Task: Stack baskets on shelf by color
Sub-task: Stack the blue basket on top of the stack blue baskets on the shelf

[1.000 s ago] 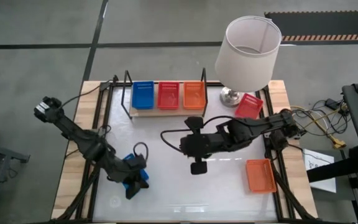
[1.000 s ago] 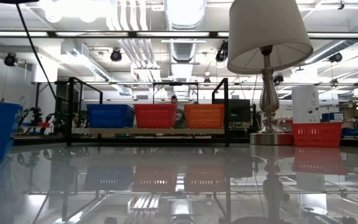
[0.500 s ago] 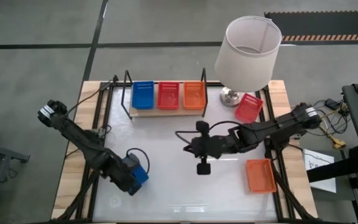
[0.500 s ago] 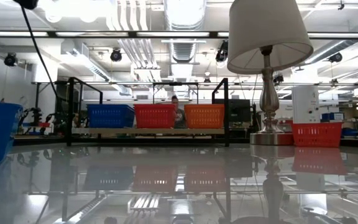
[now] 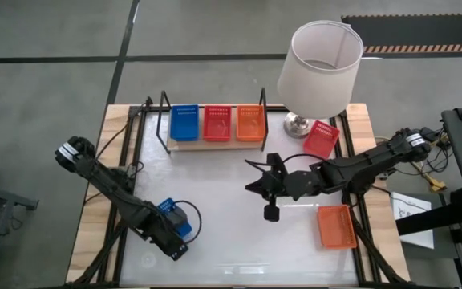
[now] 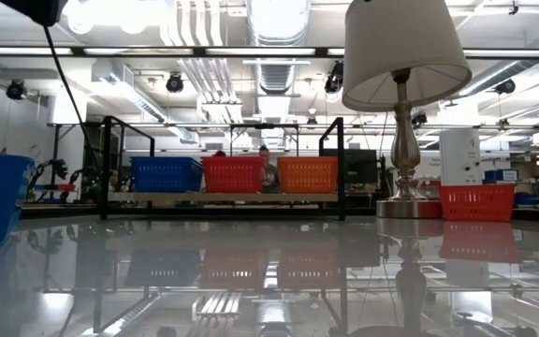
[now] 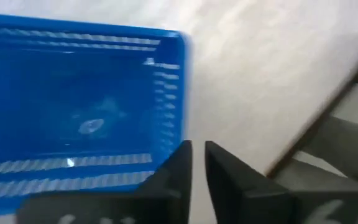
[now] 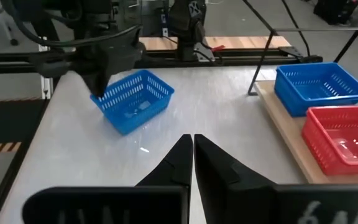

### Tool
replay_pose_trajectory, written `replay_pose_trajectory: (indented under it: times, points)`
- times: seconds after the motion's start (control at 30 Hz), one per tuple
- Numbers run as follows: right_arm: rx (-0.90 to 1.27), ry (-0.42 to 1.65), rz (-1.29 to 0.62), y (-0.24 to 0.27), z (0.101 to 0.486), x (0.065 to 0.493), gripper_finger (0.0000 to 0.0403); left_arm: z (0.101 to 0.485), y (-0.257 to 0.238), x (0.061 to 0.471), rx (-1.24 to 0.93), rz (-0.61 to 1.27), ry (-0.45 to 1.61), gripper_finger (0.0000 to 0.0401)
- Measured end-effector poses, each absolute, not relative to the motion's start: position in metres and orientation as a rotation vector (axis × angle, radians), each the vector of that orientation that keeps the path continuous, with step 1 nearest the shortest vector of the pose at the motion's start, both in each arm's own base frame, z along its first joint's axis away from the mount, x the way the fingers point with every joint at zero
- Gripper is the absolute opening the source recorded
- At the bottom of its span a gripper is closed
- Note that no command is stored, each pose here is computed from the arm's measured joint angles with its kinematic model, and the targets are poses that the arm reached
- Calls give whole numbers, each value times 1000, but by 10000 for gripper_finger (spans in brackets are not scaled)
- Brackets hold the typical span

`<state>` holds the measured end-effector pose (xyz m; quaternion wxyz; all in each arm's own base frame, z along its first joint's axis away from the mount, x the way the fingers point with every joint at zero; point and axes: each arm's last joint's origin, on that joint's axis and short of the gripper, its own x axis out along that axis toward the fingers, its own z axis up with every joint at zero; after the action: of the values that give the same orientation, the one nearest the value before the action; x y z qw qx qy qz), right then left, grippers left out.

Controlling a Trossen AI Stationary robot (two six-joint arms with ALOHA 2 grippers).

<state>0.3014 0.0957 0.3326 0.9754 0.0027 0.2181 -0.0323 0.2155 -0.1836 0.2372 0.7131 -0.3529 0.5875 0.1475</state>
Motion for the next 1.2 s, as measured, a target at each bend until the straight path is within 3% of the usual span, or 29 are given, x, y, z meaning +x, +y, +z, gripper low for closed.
replay_pose_trajectory:
  times: [0.1,0.3,0.5,0.67,0.93,1.2]
  points:
    - [-6,437,-62,96,333,301,8,233,-190,221,-814,269,1320,71]
    - [-10,439,-62,96,333,301,9,206,-194,228,-778,364,1386,164]
    - [-12,440,-62,96,333,301,9,197,-194,233,-769,394,1387,192]
    - [-28,441,-58,96,333,301,9,191,-191,232,-751,426,1370,155]
    - [-48,443,-54,96,333,301,9,190,-186,236,-755,451,1356,15]
    - [-73,471,-51,95,330,300,9,208,-185,236,-755,419,1379,2]
